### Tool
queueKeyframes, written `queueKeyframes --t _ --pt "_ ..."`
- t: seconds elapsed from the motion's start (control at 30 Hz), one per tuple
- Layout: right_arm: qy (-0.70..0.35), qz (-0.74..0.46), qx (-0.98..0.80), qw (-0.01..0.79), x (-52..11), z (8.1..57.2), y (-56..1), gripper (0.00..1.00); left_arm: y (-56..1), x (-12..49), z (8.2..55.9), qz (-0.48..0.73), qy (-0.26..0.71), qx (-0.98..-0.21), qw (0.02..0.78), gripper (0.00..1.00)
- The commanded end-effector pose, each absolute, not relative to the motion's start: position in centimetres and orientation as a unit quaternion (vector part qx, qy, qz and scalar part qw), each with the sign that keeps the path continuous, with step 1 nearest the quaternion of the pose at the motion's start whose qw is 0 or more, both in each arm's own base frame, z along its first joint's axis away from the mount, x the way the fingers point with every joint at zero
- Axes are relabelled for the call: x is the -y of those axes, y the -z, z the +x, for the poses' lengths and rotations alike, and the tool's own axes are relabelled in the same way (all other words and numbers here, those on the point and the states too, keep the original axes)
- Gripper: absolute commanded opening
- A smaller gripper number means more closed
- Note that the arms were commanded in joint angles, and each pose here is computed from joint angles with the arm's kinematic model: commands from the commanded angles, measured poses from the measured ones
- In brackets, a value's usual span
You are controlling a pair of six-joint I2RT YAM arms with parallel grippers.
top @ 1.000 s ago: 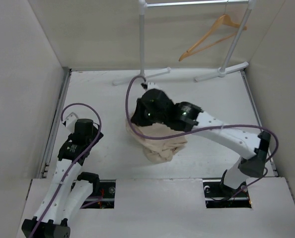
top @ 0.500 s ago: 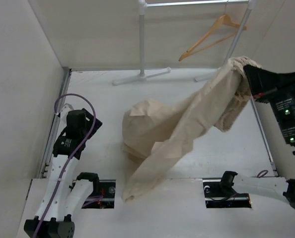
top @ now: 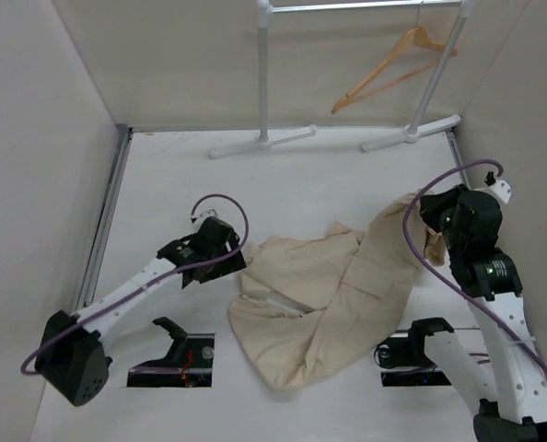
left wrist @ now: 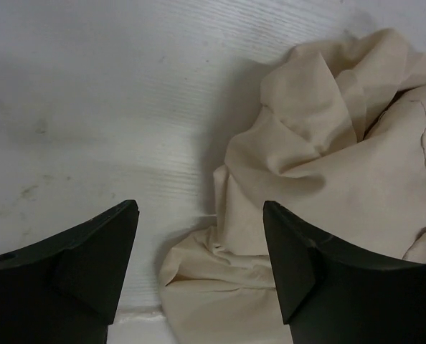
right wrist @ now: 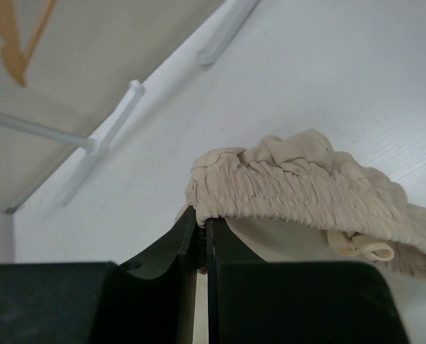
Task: Place the trousers on the hanger
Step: Flatten out the trousers at the center of the board.
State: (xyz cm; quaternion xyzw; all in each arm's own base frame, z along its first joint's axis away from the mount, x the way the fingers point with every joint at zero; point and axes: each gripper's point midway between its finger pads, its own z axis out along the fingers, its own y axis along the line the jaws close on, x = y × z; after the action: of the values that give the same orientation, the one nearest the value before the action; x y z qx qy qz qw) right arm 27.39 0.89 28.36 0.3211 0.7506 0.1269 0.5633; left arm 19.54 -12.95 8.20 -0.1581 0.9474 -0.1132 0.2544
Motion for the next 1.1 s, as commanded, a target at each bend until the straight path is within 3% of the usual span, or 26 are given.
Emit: queueKeyframes --t 0.0,0.1,0.13,0.23,0.27,0.33,0.5,0.67,0.77,0.93,1.07 --pt "-0.224 0.292 -0.708 0.603 -3.7 27.4 -33.4 0.02 -7.2 15.6 21.7 -0.147 0.12 -0.943 0.274 0.7" --pt "-0.249 0.271 -0.724 0.583 -5.8 27.6 -32.7 0.03 -6.1 18.7 23.4 -0.128 0.143 -0.944 0.27 0.69" --pt "-0.256 0.263 -0.73 0.577 -6.7 27.6 -32.5 0.03 -5.7 19.4 23.9 -0.126 0.147 -0.944 0.268 0.62" --pt "-0.269 0.244 -0.74 0.566 -8.5 27.4 -32.1 0.03 -5.2 19.3 25.3 -0.14 0.131 -0.943 0.272 0.18" --pt "-0.271 0.239 -0.743 0.563 -9.0 27.3 -32.0 0.03 -5.9 18.4 26.2 -0.158 0.123 -0.938 0.284 0.11" --pt "-0.282 0.226 -0.747 0.558 -10.1 27.1 -32.5 0.03 -9.4 15.3 28.0 -0.203 0.105 -0.917 0.328 0.07" --pt "-0.347 0.171 -0.73 0.563 -14.0 25.5 -38.3 0.03 -22.6 3.7 31.2 -0.314 0.054 -0.834 0.449 0.06" --pt "-0.357 0.163 -0.71 0.585 -13.8 24.6 -41.5 0.03 -31.2 -1.9 32.5 -0.343 0.027 -0.793 0.503 0.12" --pt "-0.327 0.192 -0.721 0.579 -12.0 25.6 -38.3 0.03 -31.3 -2.8 34.8 -0.342 0.003 -0.797 0.497 0.23" --pt "-0.278 0.248 -0.735 0.567 -8.3 28.0 -31.4 0.02 -25.0 0.3 41.6 -0.296 -0.003 -0.858 0.42 0.4" --pt "-0.202 0.328 -0.743 0.547 -2.7 29.4 -26.3 0.01 -23.4 5.4 39.5 -0.24 -0.002 -0.886 0.398 0.56"
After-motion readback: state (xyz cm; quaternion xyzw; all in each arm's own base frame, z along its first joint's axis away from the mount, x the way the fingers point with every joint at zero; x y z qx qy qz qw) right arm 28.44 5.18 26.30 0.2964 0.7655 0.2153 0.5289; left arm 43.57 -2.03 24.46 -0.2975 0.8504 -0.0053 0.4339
